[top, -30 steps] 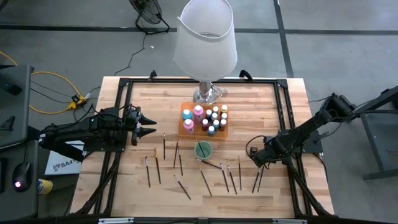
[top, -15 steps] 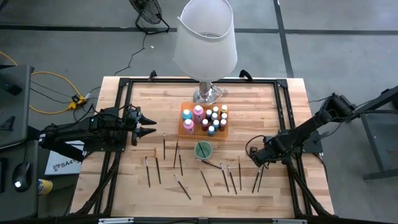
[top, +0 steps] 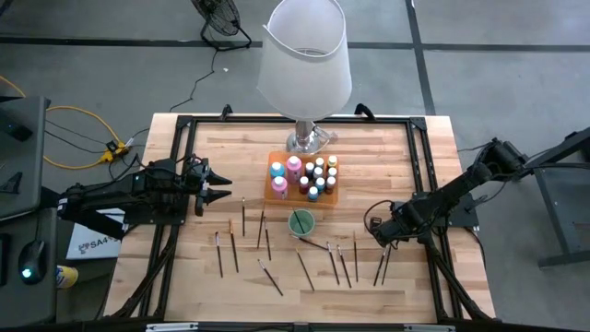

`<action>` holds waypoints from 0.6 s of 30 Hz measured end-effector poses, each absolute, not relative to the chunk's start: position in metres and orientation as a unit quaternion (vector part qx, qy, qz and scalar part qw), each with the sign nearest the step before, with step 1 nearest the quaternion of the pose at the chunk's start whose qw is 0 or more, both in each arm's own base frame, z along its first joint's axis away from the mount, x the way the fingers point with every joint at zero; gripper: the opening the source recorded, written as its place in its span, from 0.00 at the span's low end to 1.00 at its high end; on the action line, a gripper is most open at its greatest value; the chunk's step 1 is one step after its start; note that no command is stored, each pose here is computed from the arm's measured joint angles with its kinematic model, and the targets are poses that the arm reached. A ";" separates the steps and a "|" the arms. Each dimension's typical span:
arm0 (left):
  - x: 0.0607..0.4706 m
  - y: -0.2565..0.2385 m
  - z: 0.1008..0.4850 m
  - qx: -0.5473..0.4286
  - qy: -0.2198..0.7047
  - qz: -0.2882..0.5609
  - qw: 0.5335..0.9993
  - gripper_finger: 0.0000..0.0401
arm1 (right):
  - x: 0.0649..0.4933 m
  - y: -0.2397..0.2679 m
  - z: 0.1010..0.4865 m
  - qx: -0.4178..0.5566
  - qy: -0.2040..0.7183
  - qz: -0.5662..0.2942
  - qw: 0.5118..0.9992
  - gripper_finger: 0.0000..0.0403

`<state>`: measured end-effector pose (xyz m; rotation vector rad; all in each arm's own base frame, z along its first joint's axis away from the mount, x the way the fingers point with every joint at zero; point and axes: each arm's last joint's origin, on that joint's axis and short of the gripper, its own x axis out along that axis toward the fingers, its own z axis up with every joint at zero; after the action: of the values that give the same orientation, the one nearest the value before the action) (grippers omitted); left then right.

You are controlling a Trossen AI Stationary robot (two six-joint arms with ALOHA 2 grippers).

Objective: Pick & Place Paint Supplies
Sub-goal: Put the orange paintbrushes into the green cup

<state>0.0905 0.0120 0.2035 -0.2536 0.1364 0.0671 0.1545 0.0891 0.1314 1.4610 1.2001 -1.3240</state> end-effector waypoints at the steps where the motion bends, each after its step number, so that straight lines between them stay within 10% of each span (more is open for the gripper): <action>1: 0.090 0.012 0.204 -0.126 0.068 0.033 0.989 0.43 | 0.154 0.089 0.131 0.579 0.475 -0.525 0.404 0.06; 18: 0.090 0.012 0.204 -0.126 0.068 0.033 0.989 0.43 | 0.157 0.092 0.132 0.594 0.481 -0.512 0.392 0.06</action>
<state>0.0905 0.0120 0.2035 -0.2536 0.1364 0.0671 0.1572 0.0917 0.1320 1.5078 1.2215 -1.3007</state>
